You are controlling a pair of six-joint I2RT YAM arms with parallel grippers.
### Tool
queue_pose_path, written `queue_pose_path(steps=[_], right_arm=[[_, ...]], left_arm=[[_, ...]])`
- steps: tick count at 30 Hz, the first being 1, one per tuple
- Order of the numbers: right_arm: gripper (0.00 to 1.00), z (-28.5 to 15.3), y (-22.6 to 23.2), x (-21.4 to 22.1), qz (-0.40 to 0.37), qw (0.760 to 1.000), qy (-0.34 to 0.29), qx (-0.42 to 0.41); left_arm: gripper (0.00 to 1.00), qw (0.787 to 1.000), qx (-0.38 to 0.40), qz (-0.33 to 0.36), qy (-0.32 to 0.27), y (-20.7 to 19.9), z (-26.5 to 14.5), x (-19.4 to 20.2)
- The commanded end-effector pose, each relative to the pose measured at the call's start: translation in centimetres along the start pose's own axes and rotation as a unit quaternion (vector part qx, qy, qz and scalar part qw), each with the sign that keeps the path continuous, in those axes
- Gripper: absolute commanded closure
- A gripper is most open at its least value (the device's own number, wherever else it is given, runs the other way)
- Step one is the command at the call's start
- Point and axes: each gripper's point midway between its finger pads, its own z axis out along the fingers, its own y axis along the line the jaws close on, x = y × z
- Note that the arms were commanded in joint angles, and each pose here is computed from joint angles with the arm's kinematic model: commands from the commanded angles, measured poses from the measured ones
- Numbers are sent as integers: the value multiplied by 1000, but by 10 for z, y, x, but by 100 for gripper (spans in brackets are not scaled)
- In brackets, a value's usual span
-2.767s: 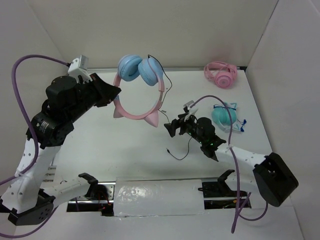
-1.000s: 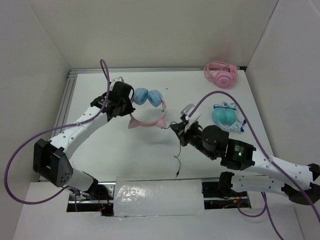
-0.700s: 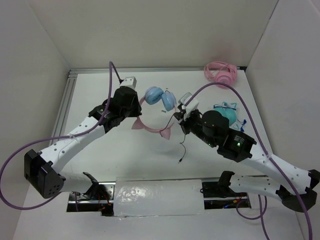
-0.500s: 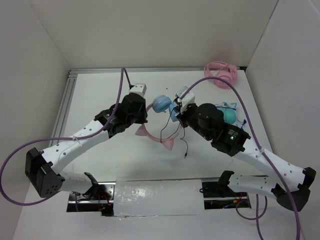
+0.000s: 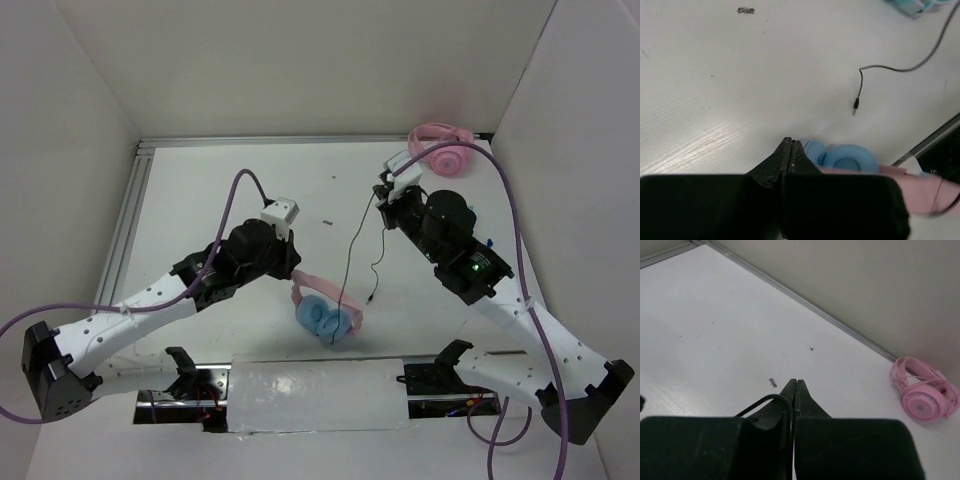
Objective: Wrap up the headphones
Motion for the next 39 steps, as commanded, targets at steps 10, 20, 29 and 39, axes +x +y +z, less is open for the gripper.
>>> queue_pose_path(steps=[10,20,29,39], right_arm=[[100,2,5,6,26,998,-43,-45],[100,0,-2,13,45,998,-34,-19],[100,-3,-6,19,49,998,-29,-5],[100,-2,-12,23,54,998,-23,7]], left_arm=[[100,995,76,26,-59,-25,-28,-25],[97,996,76,40,-20,-25,-14,-7],[17,996,3,-20,85,10,41,30],[18,983,24,-26,183,17,110,72]])
